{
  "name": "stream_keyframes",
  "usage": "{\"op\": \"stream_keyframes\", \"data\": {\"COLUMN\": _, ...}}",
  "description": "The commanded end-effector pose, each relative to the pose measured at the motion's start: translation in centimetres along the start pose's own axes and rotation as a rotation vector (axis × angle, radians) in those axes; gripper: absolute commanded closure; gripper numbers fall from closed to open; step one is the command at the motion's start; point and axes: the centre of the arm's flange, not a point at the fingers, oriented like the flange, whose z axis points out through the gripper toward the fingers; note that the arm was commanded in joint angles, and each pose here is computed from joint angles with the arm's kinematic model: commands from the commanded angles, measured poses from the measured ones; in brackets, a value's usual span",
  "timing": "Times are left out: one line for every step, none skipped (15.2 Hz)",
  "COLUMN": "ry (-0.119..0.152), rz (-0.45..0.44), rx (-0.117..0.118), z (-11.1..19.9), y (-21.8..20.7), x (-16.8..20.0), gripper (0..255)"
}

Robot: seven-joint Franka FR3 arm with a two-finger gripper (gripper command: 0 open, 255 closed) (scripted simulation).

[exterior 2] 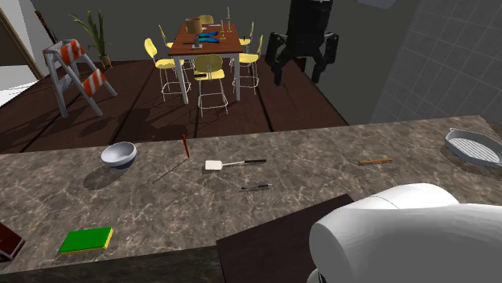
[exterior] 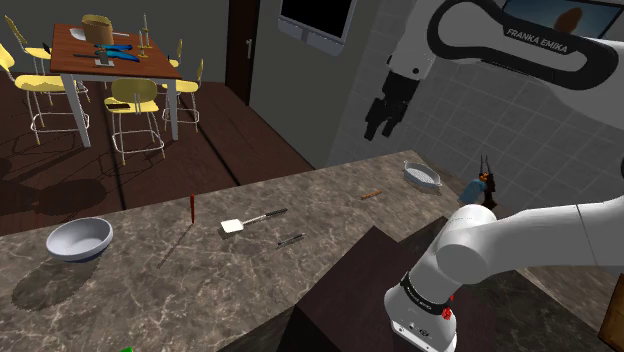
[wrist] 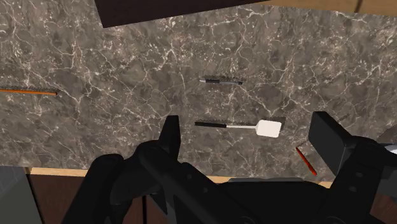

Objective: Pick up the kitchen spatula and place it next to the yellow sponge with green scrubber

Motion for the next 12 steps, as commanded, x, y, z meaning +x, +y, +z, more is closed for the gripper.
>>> {"op": "stream_keyframes", "data": {"ry": 0.0, "rz": 0.0, "rx": 0.0, "z": 0.0, "y": 0.0, "x": 0.0, "gripper": 0}}
{"op": "stream_keyframes", "data": {"ry": -0.002, "rz": -0.032, "rx": -0.002, "z": 1.0, "y": 0.3, "x": 0.8, "gripper": 0}}
{"op": "stream_keyframes", "data": {"ry": -0.004, "rz": -0.064, "rx": -0.005, "z": 2.1, "y": 0.5, "x": 1.6, "gripper": 0}}
{"op": "stream_keyframes", "data": {"ry": -0.006, "rz": -0.096, "rx": -0.007, "z": 3.1, "y": 0.8, "x": 2.3, "gripper": 0}}
{"op": "stream_keyframes", "data": {"ry": -0.008, "rz": -0.128, "rx": -0.009, "z": 4.2, "y": 1.0, "x": 3.1, "gripper": 0}}
{"op": "stream_keyframes", "data": {"ry": -0.01, "rz": -0.16, "rx": -0.011, "z": 5.2, "y": 1.2, "x": 3.9, "gripper": 0}}
{"op": "stream_keyframes", "data": {"ry": -0.012, "rz": -0.192, "rx": -0.014, "z": 6.3, "y": 1.3, "x": 4.7, "gripper": 0}}
{"op": "stream_keyframes", "data": {"ry": -0.014, "rz": -0.224, "rx": -0.016, "z": 7.3, "y": 1.5, "x": 5.5, "gripper": 0}}
{"op": "stream_keyframes", "data": {"ry": -0.016, "rz": -0.256, "rx": -0.018, "z": 8.4, "y": 1.6, "x": 6.3, "gripper": 0}}
{"op": "stream_keyframes", "data": {"ry": -0.018, "rz": -0.288, "rx": -0.02, "z": 9.4, "y": 1.7, "x": 7.1, "gripper": 0}}
{"op": "stream_keyframes", "data": {"ry": -0.02, "rz": -0.32, "rx": -0.023, "z": 10.5, "y": 1.7, "x": 8.0, "gripper": 0}}
{"op": "stream_keyframes", "data": {"ry": -0.022, "rz": -0.351, "rx": -0.025, "z": 11.6, "y": 1.8, "x": 8.8, "gripper": 0}}
